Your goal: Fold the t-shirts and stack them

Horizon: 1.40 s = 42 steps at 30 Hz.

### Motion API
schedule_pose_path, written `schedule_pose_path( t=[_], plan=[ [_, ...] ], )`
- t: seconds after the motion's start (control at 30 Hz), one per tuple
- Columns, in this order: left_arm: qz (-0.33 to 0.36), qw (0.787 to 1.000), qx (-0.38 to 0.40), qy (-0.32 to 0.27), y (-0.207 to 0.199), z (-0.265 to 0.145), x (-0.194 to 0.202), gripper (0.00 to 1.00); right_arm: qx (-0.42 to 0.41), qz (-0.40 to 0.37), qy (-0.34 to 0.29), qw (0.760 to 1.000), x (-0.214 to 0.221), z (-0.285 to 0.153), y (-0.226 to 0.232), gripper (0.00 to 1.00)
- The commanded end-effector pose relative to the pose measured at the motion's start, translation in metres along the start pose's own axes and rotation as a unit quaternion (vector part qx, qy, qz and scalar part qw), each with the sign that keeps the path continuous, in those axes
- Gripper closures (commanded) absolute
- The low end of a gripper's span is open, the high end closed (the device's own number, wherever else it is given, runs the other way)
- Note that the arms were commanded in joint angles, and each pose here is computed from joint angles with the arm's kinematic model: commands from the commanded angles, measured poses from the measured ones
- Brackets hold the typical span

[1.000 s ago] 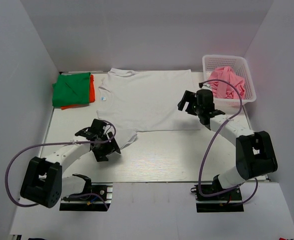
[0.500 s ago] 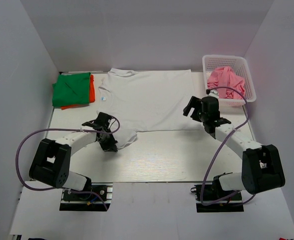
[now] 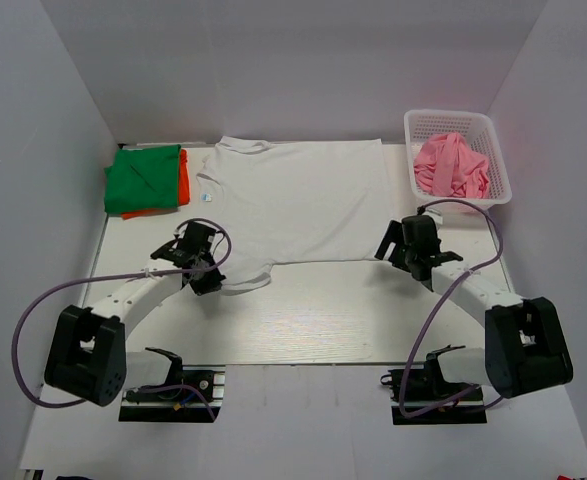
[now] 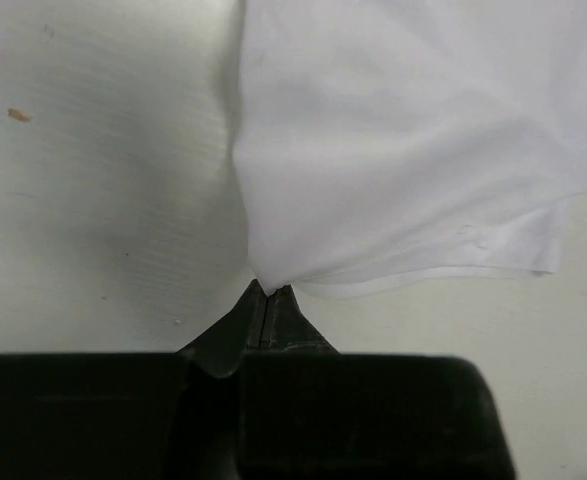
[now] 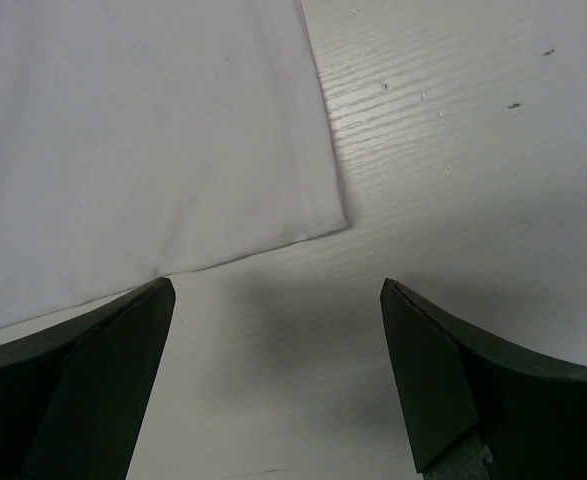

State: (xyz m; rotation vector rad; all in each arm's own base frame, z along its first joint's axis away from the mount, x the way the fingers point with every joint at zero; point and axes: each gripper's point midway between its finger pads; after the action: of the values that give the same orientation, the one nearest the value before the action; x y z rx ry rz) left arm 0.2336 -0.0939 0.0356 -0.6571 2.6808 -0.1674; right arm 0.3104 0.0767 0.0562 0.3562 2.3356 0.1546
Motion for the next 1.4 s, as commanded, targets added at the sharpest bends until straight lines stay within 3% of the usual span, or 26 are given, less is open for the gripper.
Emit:
schedule_pose_path(
  t=[0.0, 0.3, 0.4, 0.53, 0.67, 0.9, 1.17, 1.37],
  plan=[
    [0.012, 0.998, 0.04, -0.047, -0.012, -0.011, -0.019, 1.0, 0.009, 0.019, -0.015, 1.0, -0.007, 0.01, 0.001, 0.11],
    [0.015, 0.993, 0.077, -0.085, -0.032, -0.029, -0.041, 1.0, 0.013, 0.039, -0.001, 0.999, -0.004, 0.038, 0.008, 0.18],
    [0.019, 0.992, 0.084, -0.094, -0.036, -0.03, -0.046, 1.0, 0.006, 0.035, -0.008, 0.999, -0.006, 0.041, 0.011, 0.28],
    [0.021, 0.989, 0.099, -0.11, -0.046, -0.033, -0.057, 1.0, 0.02, 0.027, -0.014, 0.999, -0.009, 0.047, 0.007, 0.48],
    [0.022, 0.981, 0.127, -0.141, -0.067, -0.045, -0.079, 1.0, 0.026, 0.019, -0.021, 0.999, -0.019, 0.045, 0.007, 0.9],
    [0.022, 0.974, 0.122, -0.191, -0.088, -0.063, -0.125, 1.0, -0.008, -0.007, -0.027, 1.0, -0.044, 0.043, 0.032, 1.0],
    [0.036, 0.964, 0.119, -0.234, -0.124, -0.066, -0.177, 1.0, -0.028, -0.008, -0.06, 0.998, -0.096, 0.043, 0.058, 1.0],
    [0.038, 0.963, 0.082, -0.254, -0.142, -0.056, -0.219, 1.0, 0.0, -0.022, -0.048, 0.999, -0.118, 0.061, 0.065, 1.0]
  ],
)
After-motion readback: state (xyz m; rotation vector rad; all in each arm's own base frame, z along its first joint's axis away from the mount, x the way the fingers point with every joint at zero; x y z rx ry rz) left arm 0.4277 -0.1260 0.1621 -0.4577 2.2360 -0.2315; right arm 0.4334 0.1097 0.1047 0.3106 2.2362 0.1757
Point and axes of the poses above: each gripper's point midway between its finger pads, its own z axis out along the fingers, its own y axis along the line the jaws close on, x = y × z, and after that the axes turned 2 degrees about -z, right-handed
